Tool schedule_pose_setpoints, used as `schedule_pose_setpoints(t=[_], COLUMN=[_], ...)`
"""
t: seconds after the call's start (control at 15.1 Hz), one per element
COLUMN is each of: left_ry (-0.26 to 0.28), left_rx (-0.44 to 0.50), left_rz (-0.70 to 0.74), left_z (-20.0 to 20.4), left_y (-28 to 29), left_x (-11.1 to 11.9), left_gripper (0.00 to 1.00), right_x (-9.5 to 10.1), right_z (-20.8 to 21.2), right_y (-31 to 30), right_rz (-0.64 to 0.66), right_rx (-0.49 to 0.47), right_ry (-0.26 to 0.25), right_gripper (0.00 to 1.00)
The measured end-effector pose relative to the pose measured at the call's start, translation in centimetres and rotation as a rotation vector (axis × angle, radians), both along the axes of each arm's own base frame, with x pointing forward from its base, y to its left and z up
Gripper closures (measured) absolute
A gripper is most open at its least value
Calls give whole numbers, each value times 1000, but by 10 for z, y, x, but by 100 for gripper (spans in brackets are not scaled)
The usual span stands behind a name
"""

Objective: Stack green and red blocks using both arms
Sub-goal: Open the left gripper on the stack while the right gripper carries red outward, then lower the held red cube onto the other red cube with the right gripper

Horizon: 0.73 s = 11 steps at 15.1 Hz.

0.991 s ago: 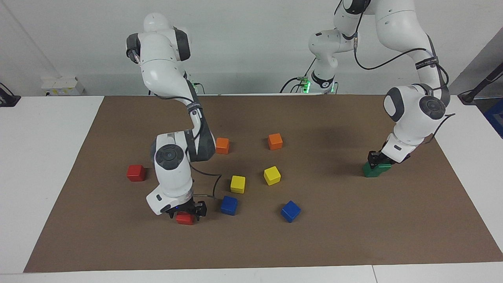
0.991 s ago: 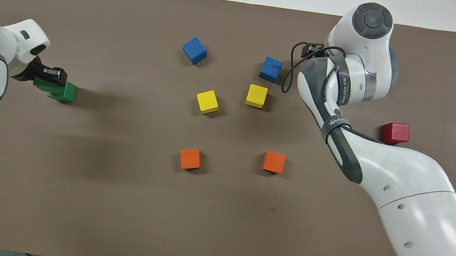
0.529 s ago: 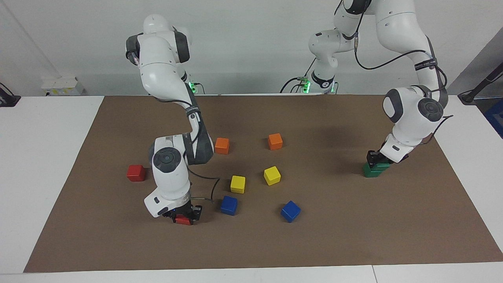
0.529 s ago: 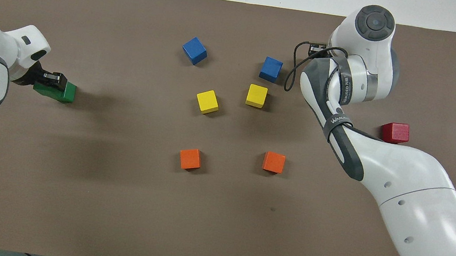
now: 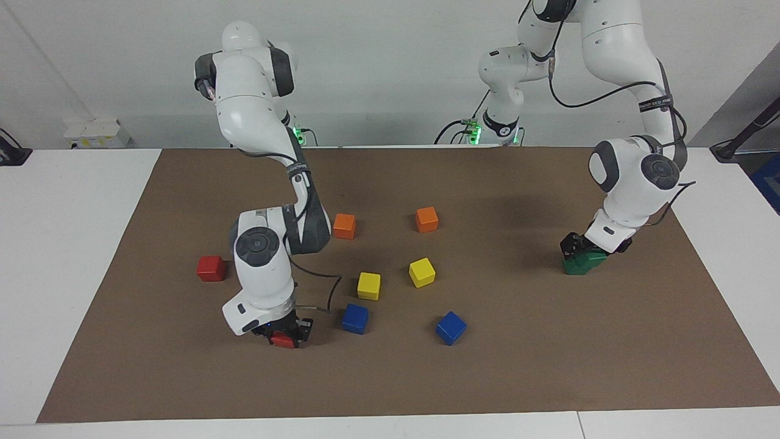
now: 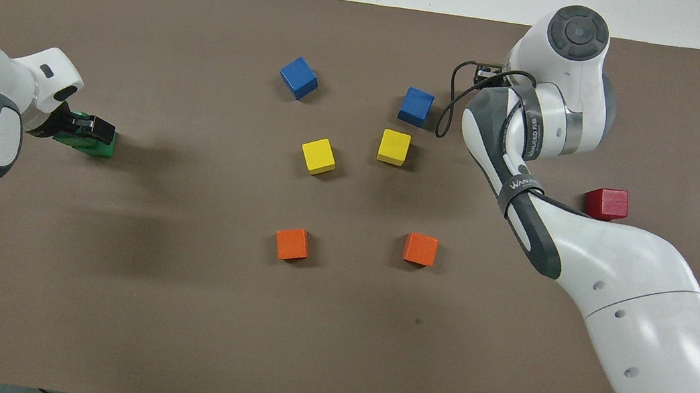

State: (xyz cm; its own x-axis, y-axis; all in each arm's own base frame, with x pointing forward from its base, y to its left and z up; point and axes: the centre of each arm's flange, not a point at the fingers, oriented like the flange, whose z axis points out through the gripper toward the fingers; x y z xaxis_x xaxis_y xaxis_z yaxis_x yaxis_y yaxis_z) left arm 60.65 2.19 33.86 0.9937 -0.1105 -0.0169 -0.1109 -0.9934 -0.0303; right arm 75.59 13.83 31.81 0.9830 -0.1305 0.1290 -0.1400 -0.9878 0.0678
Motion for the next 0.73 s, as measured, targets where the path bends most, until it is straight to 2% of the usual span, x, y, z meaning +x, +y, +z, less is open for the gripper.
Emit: schedule_pose_setpoints(t=[0.2,0.4,0.53,0.73], left_ry=[-19,-26,-58,-54], left_rx=[5,21,33,35], left_rz=[4,8,9,5], left_z=[23,115,183,229], left_y=[2,0,-5,-15], left_x=[1,-5,-25,-57], left_gripper=[0,0,0,0], right_x=[-14,-46,-75,-108], right_z=[67,109,109,82], right_y=[-38,-92,-122,-154], right_rz=[32,44,25,31], right_rx=[-13,-7,3,13], right_ry=[53,86,109,81], right_gripper=[44,44,44,44])
